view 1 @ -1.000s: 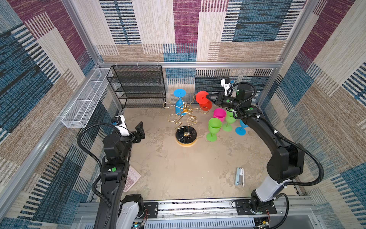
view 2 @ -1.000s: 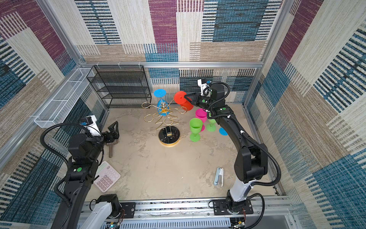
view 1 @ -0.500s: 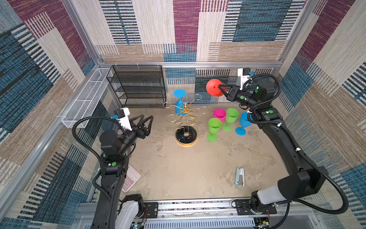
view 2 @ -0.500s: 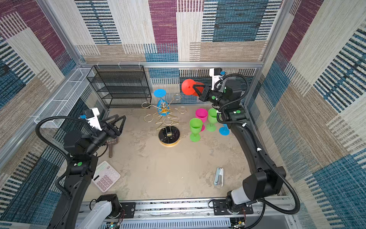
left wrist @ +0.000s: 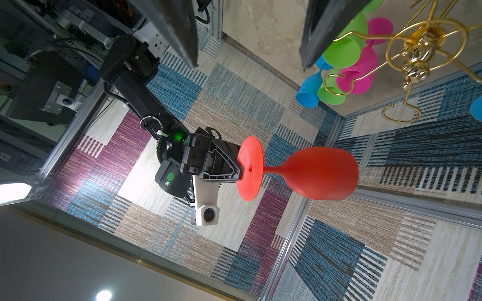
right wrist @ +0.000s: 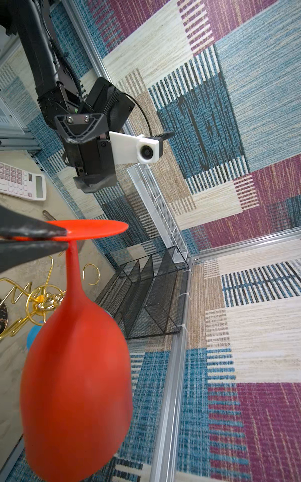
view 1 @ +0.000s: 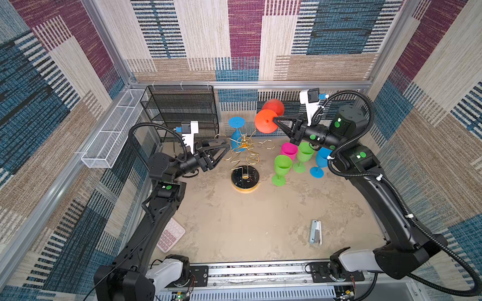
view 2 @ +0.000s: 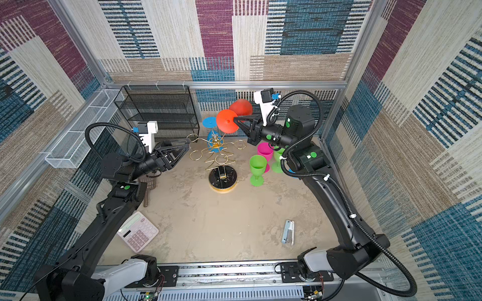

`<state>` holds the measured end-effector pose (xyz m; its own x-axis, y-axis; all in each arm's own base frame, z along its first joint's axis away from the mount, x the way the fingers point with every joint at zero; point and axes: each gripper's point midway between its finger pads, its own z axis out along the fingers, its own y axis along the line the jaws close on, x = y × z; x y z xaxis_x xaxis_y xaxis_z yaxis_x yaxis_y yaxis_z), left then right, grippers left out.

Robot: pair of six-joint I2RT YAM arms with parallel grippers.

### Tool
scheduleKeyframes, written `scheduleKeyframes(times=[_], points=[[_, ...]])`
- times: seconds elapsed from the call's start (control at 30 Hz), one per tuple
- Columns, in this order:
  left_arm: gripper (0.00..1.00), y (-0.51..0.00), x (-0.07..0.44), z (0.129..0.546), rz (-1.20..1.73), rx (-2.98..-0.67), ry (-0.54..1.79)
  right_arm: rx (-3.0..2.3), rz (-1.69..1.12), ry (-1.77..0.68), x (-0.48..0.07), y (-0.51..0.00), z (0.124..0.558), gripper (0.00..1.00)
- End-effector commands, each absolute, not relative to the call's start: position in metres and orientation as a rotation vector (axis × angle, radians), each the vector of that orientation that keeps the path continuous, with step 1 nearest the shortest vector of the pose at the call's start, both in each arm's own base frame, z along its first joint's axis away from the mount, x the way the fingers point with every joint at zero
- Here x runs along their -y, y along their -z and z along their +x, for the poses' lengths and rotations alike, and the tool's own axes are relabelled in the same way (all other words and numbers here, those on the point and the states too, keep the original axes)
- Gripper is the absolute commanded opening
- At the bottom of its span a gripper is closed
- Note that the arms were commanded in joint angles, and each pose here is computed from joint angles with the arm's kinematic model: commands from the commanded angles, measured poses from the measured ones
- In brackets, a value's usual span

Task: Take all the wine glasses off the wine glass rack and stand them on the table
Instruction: 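Swing the red glass toward the left gripper while the left gripper reaches to its base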

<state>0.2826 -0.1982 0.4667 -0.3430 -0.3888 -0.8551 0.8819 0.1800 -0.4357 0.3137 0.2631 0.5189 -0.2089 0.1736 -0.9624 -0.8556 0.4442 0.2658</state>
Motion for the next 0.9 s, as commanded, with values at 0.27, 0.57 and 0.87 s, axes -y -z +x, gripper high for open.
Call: scheduleKeyframes(times=[0.27, 0.57, 0.87], points=[[0.58, -0.487, 0.217, 0.275, 0.619, -1.241, 1.493, -1.463, -0.739, -1.149, -0.306, -0.511, 0.285, 0.00], [0.51, -0.482, 0.227, 0.275, 0.639, -1.256, 1.509, -1.469, -0.776, -1.197, -0.331, -0.504, 0.278, 0.00], [0.32, -0.482, 0.229, 0.273, 0.640, -1.265, 1.523, -1.474, -0.775, -1.185, -0.342, -0.502, 0.277, 0.00]])
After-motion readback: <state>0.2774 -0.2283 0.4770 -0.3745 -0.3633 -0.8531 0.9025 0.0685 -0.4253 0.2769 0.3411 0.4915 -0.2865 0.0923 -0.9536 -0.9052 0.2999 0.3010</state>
